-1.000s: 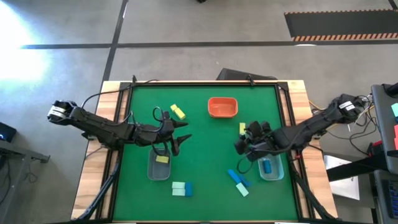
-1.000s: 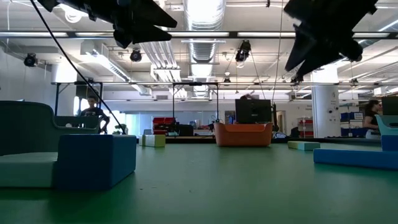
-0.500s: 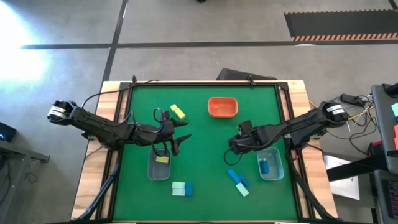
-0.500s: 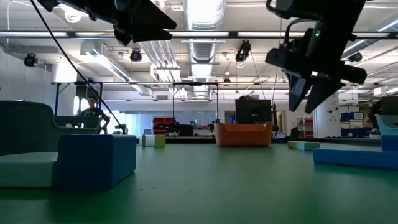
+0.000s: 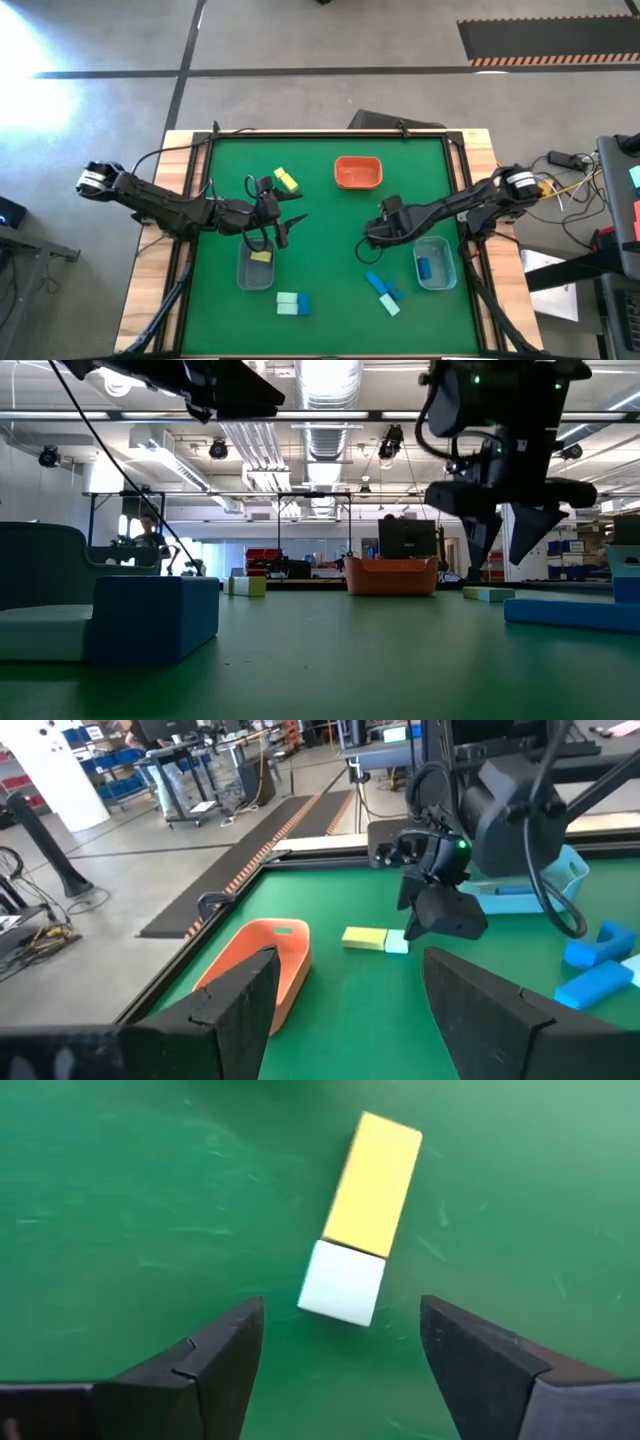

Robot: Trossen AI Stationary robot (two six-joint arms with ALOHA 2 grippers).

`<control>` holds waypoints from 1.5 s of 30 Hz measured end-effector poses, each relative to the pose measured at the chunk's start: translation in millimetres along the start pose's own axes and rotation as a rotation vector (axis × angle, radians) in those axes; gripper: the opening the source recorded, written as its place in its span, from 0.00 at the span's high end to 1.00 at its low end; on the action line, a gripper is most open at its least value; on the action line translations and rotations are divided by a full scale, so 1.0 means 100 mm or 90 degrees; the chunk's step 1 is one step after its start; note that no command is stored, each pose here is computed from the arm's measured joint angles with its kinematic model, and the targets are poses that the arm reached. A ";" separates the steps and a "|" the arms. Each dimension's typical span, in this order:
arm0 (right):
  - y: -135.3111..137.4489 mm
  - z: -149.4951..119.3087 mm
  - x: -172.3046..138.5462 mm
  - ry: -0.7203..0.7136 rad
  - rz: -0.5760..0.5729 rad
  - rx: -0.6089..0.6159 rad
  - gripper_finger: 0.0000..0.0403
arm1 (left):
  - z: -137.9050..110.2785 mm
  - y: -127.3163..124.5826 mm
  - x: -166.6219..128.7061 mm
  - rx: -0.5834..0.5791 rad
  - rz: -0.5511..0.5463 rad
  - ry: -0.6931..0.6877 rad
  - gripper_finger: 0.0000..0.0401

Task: Sort & place blocks by color
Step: Put the light blue block into the orange bin

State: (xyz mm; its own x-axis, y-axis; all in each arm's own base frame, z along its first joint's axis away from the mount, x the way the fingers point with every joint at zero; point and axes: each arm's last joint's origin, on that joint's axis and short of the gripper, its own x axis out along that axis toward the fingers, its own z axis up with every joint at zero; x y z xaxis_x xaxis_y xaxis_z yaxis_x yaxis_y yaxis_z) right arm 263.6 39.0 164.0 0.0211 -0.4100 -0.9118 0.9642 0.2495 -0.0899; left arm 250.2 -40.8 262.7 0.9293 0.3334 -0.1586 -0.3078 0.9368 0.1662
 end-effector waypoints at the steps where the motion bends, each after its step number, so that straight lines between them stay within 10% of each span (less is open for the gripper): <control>1: 0.01 -0.01 0.03 0.001 -0.009 0.005 0.36 | -0.01 0.00 0.00 0.003 0.000 0.002 0.42; 34: 0.15 -0.05 0.40 -0.019 -0.051 0.006 0.70 | -0.05 0.00 -0.01 0.021 0.000 0.007 0.42; 45: 0.11 0.10 -0.01 -0.015 0.056 0.046 0.69 | -0.06 0.00 -0.01 0.022 -0.001 0.009 0.42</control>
State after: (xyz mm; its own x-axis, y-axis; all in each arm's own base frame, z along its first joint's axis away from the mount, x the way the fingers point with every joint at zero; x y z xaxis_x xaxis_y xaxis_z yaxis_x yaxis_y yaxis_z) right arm 276.7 33.2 168.5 0.1117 -0.4104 -0.9050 0.9748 0.2222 0.0196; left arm 248.3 -40.4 257.1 0.9267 0.3340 -0.1724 -0.2994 0.9332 0.1988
